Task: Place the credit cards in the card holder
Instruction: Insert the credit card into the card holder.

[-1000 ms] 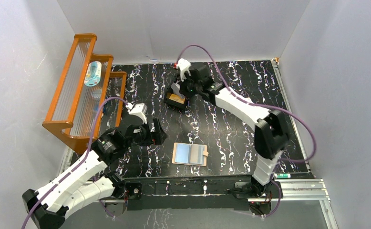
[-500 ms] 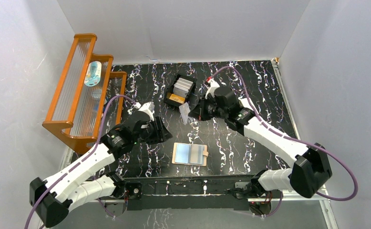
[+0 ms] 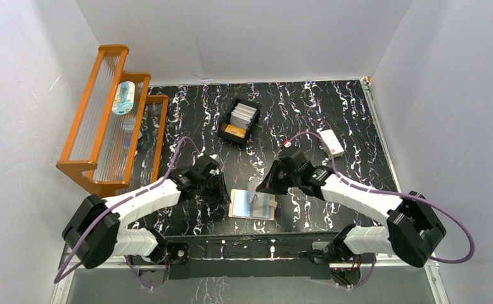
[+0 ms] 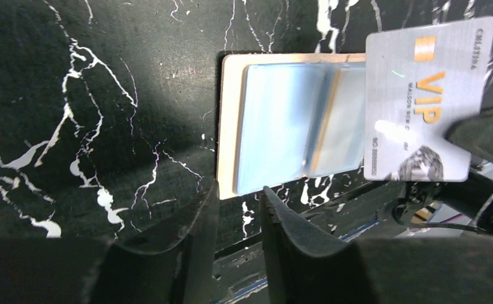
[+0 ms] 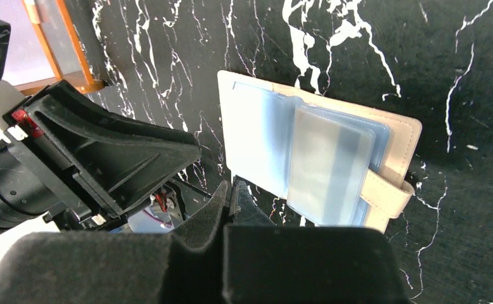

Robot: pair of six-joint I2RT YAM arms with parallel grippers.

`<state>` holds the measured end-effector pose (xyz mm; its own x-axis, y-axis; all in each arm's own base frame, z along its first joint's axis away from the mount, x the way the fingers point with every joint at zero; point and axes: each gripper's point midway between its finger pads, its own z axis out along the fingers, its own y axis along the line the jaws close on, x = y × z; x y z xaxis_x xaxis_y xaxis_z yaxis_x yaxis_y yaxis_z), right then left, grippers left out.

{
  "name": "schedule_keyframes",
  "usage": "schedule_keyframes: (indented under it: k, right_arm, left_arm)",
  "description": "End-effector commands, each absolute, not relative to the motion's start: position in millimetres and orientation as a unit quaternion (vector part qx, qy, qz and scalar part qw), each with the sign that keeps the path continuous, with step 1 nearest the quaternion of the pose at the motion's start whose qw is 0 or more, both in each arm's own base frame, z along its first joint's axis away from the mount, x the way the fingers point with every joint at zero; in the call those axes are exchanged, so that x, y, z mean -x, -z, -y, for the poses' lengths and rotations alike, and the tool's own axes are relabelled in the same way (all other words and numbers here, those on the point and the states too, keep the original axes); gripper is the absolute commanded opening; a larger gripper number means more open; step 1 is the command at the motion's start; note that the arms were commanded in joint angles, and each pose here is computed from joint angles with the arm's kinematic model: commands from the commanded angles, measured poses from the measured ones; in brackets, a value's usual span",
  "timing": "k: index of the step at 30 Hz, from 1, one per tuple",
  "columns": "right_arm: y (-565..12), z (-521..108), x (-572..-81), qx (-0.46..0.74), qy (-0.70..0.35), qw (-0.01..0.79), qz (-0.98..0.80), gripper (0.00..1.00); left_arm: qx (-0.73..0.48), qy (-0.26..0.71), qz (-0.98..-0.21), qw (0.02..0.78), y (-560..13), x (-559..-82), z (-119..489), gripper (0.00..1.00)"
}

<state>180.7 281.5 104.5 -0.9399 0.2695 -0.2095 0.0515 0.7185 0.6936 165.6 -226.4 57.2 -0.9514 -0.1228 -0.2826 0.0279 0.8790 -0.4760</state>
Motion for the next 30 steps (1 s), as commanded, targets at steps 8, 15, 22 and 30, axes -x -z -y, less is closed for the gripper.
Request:
schedule_keyframes:
  k: [8,15,22,30]
  right_arm:
    - [-89,-283,-176,-0.138,-0.296,0.164,-0.931,0.0]
    - [-85,-282,-174,-0.141,-0.271,0.17,-0.937,0.0]
    - [-86,-292,-171,-0.056,-0.315,0.206,-0.925,0.0]
    - [-70,-278,-153,0.006,-0.352,0.231,-0.907,0.0]
  left_arm:
    - [-0.008,0.283,-0.953,0.109,-37,-170,259,0.2]
    - [0.021,0.277,-0.956,0.096,-31,-159,252,0.14]
    - [0.016,0.277,-0.958,0.077,-24,-149,252,0.1]
    - [0.018,0.256,-0.963,0.085,-17,-139,247,0.02]
